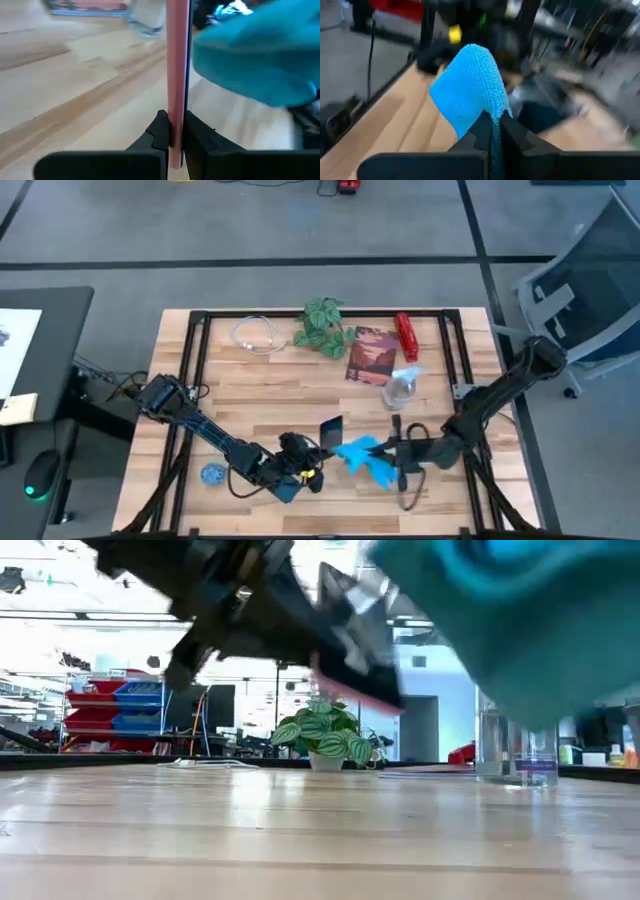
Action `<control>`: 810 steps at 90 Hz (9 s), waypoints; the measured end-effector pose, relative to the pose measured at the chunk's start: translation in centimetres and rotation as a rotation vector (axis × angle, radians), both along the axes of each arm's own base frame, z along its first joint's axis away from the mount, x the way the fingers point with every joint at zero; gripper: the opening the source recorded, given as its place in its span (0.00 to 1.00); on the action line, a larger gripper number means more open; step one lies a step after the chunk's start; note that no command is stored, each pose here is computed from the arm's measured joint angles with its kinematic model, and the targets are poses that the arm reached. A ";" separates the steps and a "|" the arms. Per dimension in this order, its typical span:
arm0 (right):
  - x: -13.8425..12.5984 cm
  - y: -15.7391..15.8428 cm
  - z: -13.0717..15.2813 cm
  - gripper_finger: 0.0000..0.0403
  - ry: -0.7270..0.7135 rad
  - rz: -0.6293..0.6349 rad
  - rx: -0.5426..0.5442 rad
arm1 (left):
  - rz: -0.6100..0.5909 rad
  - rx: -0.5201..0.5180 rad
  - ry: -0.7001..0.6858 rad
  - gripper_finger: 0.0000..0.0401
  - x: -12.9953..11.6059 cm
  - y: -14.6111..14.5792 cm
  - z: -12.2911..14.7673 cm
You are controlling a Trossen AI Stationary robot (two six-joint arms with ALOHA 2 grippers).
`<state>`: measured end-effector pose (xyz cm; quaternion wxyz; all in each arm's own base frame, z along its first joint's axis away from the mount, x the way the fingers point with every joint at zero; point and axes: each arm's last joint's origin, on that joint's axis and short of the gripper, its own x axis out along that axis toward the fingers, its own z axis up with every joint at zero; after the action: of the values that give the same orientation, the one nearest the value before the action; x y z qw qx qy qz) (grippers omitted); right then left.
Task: Apply microfiber cloth
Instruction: Wipe the front of the pink cellphone with the blue microfiber cloth
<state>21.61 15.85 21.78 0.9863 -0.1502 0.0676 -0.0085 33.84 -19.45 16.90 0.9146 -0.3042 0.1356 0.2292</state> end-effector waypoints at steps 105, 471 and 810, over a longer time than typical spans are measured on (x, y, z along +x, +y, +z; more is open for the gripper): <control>5.9 0.9 1.1 0.00 0.079 -0.187 -0.455 | -0.116 0.064 -0.118 0.01 0.6 -1.0 1.7; -0.9 -4.4 -4.2 0.72 -0.098 0.138 0.542 | -0.018 0.311 -0.121 0.02 -2.2 -3.4 3.5; 6.1 -1.8 -1.4 0.05 0.729 0.265 0.216 | -0.242 0.540 0.248 0.33 6.2 -5.3 2.3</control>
<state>27.75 14.05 20.42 0.9003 -0.0462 0.3937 0.1799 40.05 -24.79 19.23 0.9594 -0.0017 0.2154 0.1820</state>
